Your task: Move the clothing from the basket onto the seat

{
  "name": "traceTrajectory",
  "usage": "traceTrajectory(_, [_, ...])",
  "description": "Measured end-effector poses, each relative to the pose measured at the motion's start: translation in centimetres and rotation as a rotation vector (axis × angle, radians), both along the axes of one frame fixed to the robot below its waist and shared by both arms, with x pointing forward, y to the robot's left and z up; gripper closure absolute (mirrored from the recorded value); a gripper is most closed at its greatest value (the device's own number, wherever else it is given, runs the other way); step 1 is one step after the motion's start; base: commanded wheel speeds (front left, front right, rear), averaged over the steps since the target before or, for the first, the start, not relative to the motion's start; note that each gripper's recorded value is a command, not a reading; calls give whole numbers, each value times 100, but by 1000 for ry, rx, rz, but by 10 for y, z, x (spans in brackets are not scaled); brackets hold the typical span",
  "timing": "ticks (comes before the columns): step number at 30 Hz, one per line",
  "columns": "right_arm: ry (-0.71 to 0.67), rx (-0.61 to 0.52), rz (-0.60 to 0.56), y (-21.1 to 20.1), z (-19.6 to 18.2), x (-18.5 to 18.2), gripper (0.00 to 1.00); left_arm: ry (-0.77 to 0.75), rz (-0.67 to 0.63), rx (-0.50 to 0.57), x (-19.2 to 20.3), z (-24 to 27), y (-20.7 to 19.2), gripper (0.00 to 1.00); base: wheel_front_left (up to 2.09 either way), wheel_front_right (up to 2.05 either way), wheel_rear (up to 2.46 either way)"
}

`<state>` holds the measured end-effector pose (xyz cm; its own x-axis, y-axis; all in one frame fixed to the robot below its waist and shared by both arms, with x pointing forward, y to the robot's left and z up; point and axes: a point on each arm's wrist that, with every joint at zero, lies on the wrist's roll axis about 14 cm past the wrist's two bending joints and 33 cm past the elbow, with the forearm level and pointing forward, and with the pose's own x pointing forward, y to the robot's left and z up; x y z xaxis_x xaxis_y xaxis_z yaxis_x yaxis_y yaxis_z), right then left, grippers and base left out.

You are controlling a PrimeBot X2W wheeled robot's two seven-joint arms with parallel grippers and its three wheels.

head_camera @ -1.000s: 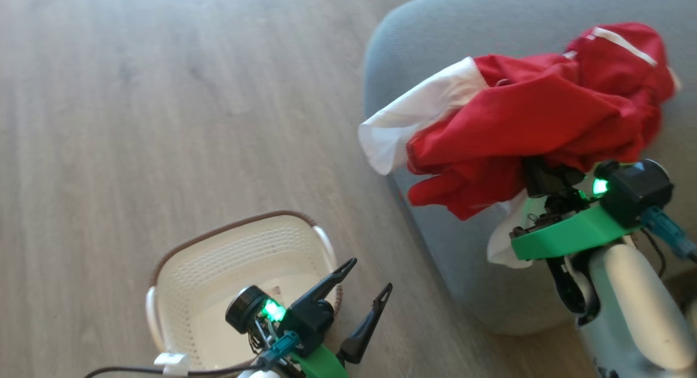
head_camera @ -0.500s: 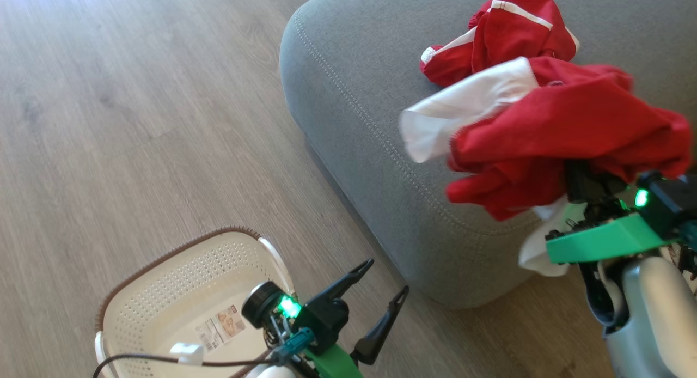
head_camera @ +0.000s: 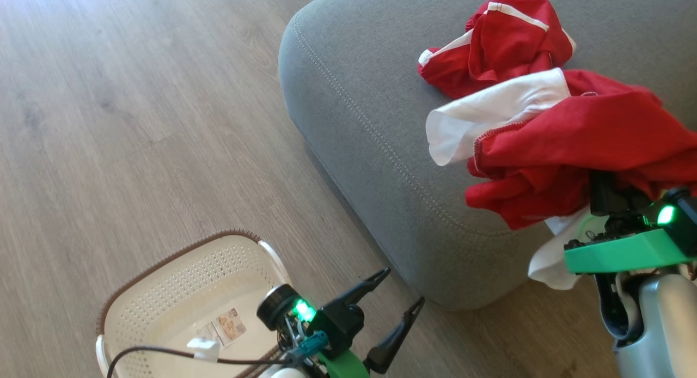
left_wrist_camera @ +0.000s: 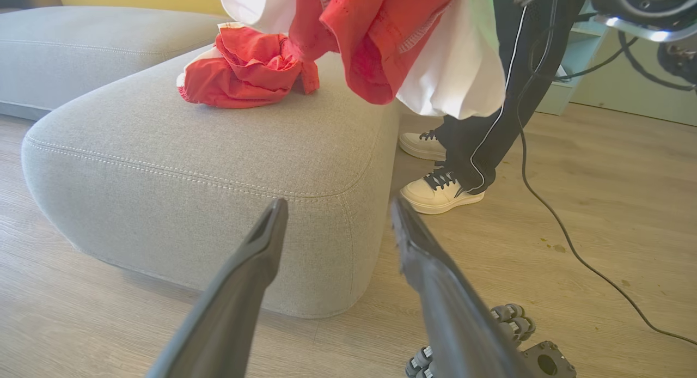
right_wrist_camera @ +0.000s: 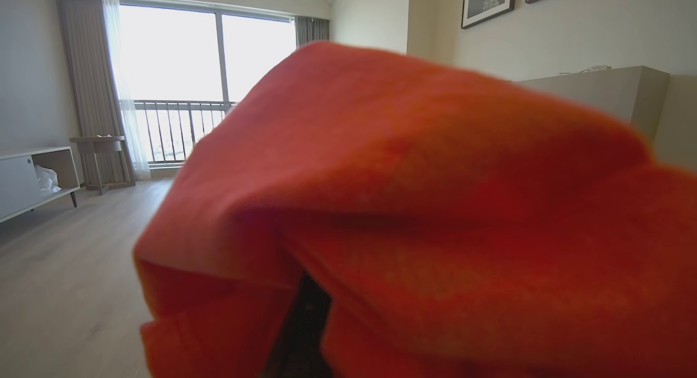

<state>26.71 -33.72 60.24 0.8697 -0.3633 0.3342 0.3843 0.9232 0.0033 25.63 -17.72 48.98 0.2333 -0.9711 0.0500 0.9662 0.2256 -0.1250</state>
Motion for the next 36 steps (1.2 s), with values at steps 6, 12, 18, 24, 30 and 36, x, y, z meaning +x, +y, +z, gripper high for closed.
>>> traceTrajectory(6, [14,-7,-21,-6,-2,-3,100,-10,-3,-4,3,2,-2,0,0,0,0])
traceTrajectory(12, [97,-82,-77,-34,-8,-10,100,3,-4,-4,4,-1,-2,0,0,0,0])
traceTrajectory(18, [46,-187,-118,-69,40,3,100,20,25,1,15,-8,2,0,0,0,0])
traceTrajectory(24, [17,-293,-120,-86,85,41,100,42,35,31,30,-30,9,0,0,0,0])
traceTrajectory(30, [14,-343,-117,-97,110,87,100,66,38,36,49,-48,11,0,0,0,0])
traceTrajectory(36, [30,-350,-100,-102,113,132,100,74,57,29,71,-60,13,0,0,0,0])
